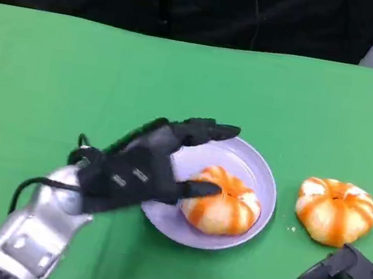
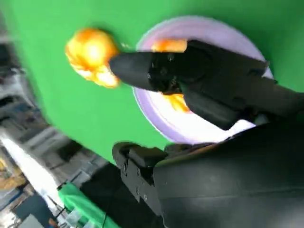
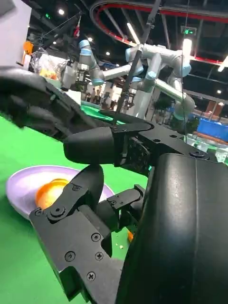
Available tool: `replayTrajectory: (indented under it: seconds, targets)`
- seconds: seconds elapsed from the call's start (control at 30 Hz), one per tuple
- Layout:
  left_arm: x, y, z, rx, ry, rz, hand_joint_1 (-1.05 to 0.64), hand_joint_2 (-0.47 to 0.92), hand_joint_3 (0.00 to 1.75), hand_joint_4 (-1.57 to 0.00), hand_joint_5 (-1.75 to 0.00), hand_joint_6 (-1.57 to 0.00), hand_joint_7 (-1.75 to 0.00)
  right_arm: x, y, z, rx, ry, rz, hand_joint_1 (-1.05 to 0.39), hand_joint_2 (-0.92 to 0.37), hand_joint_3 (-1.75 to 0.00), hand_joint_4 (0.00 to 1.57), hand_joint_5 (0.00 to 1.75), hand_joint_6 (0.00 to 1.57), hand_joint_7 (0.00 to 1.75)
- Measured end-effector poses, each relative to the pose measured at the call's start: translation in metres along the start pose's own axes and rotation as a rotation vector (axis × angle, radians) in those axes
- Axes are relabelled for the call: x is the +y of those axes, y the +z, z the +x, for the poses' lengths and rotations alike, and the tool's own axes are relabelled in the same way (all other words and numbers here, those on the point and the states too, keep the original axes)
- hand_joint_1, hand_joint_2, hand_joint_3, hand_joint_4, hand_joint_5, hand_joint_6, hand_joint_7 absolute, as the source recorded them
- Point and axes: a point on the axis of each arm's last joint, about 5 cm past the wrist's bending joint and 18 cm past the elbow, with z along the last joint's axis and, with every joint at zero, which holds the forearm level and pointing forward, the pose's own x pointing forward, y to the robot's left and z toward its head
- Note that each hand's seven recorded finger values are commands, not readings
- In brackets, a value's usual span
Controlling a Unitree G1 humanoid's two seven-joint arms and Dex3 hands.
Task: Grasp the bread from the table and place it into the plate.
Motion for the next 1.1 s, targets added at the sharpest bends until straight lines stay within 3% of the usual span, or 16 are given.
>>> replayTrajectory:
  seconds: [0.03, 0.07, 0.17, 0.23, 0.27, 0.3, 0.33, 0.37, 0.4, 0.5, 0.63, 0.8, 1.1]
  targets:
    - [0.003, -0.002, -0.004, -0.009, -0.009, -0.093, 0.04, 0.82, 0.68, -0.85, -0.43, -0.89, -0.11, -0.0001, 0.000, 0.000, 0.000, 0.000, 0.000, -0.13, -0.53, -1.19, 0.84, 1.75, 0.75, 1.50]
    - [0.006, -0.003, -0.009, -0.017, -0.014, -0.178, 0.07, 0.78, 0.79, -0.85, -0.50, -0.93, -0.09, -0.0001, -0.001, 0.000, 0.000, 0.000, 0.000, -0.13, -0.53, -1.20, 0.84, 1.75, 0.75, 1.50]
    - [0.011, -0.004, -0.017, -0.029, -0.028, -0.324, 0.09, 0.73, 0.90, -0.85, -0.58, -0.96, -0.07, -0.0007, -0.003, -0.001, 0.006, -0.004, 0.001, -0.13, -0.53, -1.21, 0.84, 1.75, 0.75, 1.50]
    - [0.012, -0.005, -0.022, -0.028, -0.026, -0.371, 0.08, 0.64, 1.14, -0.81, -1.10, -1.13, -0.18, -0.0004, -0.003, 0.000, 0.001, -0.002, 0.002, -0.12, -0.52, -1.22, 0.84, 1.75, 0.74, 1.51]
    - [0.012, -0.004, -0.026, -0.034, -0.024, -0.408, 0.08, 0.63, 1.18, -0.79, -1.19, -1.15, -0.20, -0.0004, -0.003, 0.001, -0.002, -0.002, 0.003, -0.12, -0.52, -1.22, 0.84, 1.75, 0.74, 1.51]
    - [0.013, -0.004, -0.031, -0.042, -0.019, -0.437, 0.08, 0.60, 1.24, -0.80, -1.36, -1.16, -0.42, -0.0007, -0.003, 0.001, -0.003, -0.003, 0.002, -0.12, -0.52, -1.22, 0.84, 1.75, 0.74, 1.51]
    - [0.014, -0.004, -0.036, -0.049, -0.021, -0.473, 0.08, 0.57, 1.30, -0.81, -1.51, -1.01, -0.92, -0.0007, -0.003, 0.001, -0.003, -0.003, 0.002, -0.12, -0.51, -1.22, 0.84, 1.75, 0.74, 1.51]
    - [0.015, -0.004, -0.042, -0.054, -0.023, -0.501, 0.09, 0.55, 1.34, -0.83, -1.57, -0.95, -1.14, -0.0007, -0.003, 0.000, -0.001, -0.003, 0.003, -0.12, -0.51, -1.22, 0.84, 1.75, 0.74, 1.51]
    - [0.017, -0.004, -0.048, -0.057, -0.022, -0.525, 0.09, 0.54, 1.36, -0.83, -1.61, -0.90, -1.29, -0.0007, -0.003, 0.000, 0.000, -0.003, 0.003, -0.12, -0.51, -1.22, 0.84, 1.75, 0.74, 1.51]
    - [0.020, -0.006, -0.060, -0.046, -0.017, -0.553, 0.09, 0.53, 1.38, -0.84, -1.63, -0.87, -1.38, -0.0007, -0.003, 0.000, 0.000, -0.003, 0.003, -0.12, -0.51, -1.23, 0.84, 1.75, 0.74, 1.51]
    - [0.021, -0.007, -0.071, -0.050, -0.015, -0.591, 0.13, 0.57, 1.43, -0.94, -1.74, -0.81, -1.71, 0.0000, -0.002, 0.001, -0.001, 0.000, 0.004, -0.09, -0.52, -1.22, 0.84, 1.75, 0.74, 1.51]
    - [0.020, -0.016, -0.098, -0.019, -0.010, -0.678, 0.14, 0.58, 1.45, -0.96, -1.75, -0.80, -1.75, -0.0012, 0.000, 0.001, 0.010, -0.005, -0.008, -0.09, -0.53, -1.20, 0.84, 1.75, 0.74, 1.52]
    - [0.020, -0.014, -0.099, -0.030, -0.012, -0.684, 0.15, 0.57, 1.45, -0.96, -1.75, -0.80, -1.75, -0.0003, 0.000, 0.000, 0.011, 0.002, -0.011, -0.09, -0.54, -1.19, 0.84, 1.75, 0.74, 1.52]
